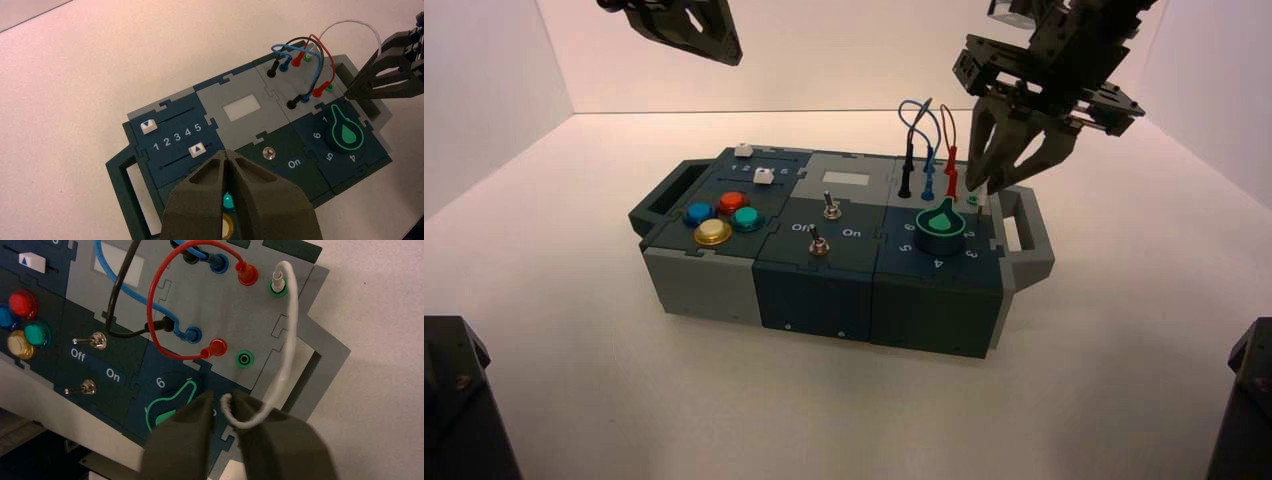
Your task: Insert the white wire.
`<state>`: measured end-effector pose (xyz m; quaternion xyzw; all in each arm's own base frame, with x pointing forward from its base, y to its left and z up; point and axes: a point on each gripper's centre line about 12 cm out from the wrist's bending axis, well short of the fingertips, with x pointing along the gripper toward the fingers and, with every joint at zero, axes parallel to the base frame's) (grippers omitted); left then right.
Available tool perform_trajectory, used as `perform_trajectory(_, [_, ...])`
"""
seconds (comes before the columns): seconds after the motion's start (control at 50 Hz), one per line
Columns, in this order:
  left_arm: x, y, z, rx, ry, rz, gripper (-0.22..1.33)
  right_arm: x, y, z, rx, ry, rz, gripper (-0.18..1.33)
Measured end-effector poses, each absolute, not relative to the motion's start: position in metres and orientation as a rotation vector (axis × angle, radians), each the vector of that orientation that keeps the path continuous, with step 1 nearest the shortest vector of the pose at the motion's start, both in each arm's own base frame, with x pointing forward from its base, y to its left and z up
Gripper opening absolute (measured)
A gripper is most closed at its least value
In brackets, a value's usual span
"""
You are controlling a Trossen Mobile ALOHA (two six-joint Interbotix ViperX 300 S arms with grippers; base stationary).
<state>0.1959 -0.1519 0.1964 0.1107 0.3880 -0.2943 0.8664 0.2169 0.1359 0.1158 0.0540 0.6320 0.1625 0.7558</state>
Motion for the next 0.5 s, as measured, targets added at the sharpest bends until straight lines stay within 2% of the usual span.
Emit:
perform_trajectory(0.04, [0.196,-0.152,0.197,0.230,0.811,-0.616,-0.16,0.217,0.136,0.115,0.116,1.378,0.354,0.06])
perform_trajectory(0.08, [0.196,-0.152,0.197,0.231,0.811,-0.616,-0.16,0.218,0.136,0.115,0.116,1.375,0.353,-0.04])
perform_trajectory(0.34, [0.196,-0.152,0.197,0.234,0.810,-0.617,-0.16,0.220,0.135,0.116,0.092,1.347,0.355,-0.03])
perform_trajectory(0.5, [0.196,-0.152,0.197,0.234,0.813,-0.616,-0.16,0.221,0.133,0.128,0.076,1.286,0.371,-0.03])
